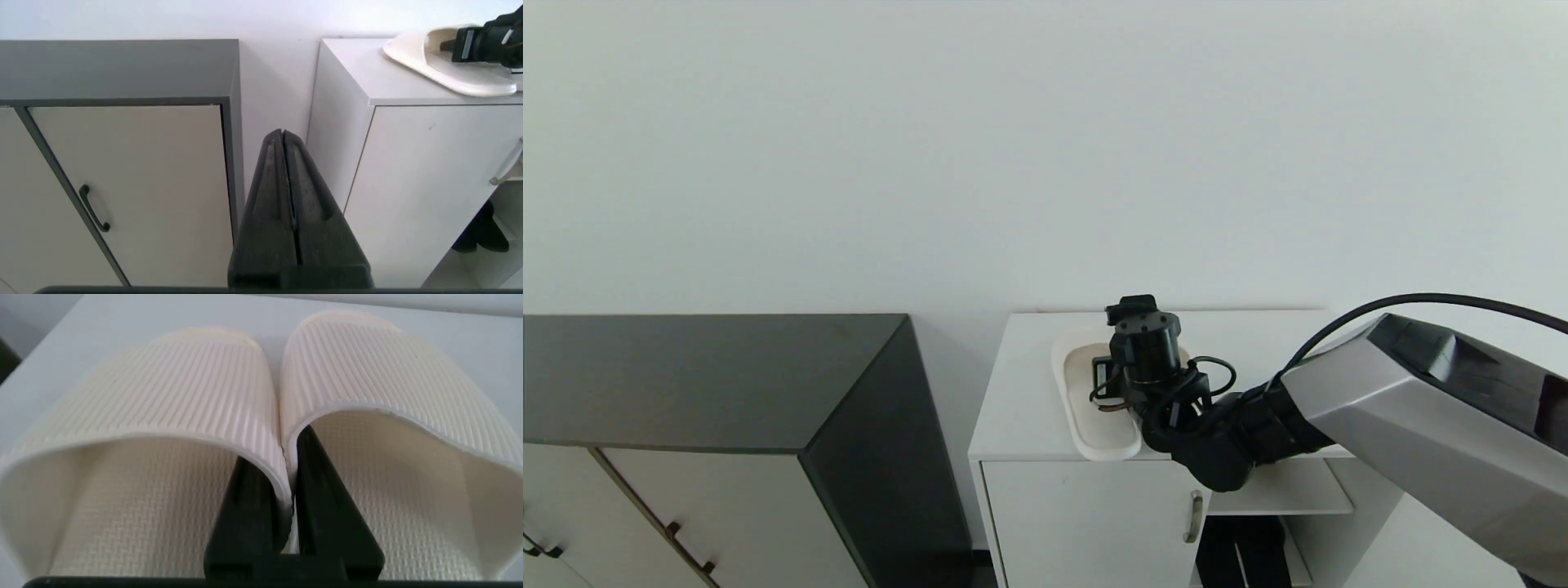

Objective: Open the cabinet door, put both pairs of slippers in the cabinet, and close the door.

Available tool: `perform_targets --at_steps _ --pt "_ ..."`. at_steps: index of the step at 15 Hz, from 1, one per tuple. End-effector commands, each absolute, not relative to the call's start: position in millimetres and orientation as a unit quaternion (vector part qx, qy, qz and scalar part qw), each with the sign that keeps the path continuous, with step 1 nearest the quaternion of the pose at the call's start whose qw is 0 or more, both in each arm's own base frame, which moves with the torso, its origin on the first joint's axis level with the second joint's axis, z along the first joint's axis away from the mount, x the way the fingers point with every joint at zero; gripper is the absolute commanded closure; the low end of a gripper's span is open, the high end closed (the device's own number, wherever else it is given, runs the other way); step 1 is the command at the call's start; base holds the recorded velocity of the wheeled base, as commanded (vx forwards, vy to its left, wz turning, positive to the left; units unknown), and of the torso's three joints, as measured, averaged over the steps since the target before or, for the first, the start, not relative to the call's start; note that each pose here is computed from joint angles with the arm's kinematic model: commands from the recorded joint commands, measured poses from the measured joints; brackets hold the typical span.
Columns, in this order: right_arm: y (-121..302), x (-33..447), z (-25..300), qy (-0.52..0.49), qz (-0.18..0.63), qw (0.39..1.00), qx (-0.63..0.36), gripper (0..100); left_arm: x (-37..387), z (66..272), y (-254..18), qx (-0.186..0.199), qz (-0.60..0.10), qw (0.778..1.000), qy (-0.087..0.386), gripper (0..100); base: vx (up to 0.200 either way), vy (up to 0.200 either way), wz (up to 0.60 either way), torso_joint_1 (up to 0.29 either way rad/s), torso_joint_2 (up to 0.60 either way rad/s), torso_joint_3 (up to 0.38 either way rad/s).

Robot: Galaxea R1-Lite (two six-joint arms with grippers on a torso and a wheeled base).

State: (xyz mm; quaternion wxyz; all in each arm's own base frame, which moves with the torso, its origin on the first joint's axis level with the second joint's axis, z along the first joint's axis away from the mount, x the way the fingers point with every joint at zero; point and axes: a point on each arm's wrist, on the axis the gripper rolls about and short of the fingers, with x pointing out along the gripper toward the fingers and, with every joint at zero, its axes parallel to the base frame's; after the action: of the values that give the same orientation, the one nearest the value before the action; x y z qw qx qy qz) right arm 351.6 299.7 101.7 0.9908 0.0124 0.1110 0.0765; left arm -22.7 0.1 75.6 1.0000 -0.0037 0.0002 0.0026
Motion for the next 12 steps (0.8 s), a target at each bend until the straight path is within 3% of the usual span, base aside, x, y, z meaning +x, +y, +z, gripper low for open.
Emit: perform_targets --at_steps 1,6,12 --pt "294 321 137 0.095 0.098 0.99 0.019 100 -23 76 0 -0.004 0.003 1.0 0.001 100 0.0 0.0 0.0 0.0 0.0 0.0" --pt "243 244 157 0.128 0.17 0.977 -0.006 100 -23 76 0 -0.003 0.002 1.0 0.0 100 0.0 0.0 0.0 0.0 0.0 0.0" --pt "241 241 156 0.124 0.175 0.977 -0.008 100 -23 76 0 -0.004 0.003 1.0 0.001 100 0.0 0.0 0.0 0.0 0.0 0.0"
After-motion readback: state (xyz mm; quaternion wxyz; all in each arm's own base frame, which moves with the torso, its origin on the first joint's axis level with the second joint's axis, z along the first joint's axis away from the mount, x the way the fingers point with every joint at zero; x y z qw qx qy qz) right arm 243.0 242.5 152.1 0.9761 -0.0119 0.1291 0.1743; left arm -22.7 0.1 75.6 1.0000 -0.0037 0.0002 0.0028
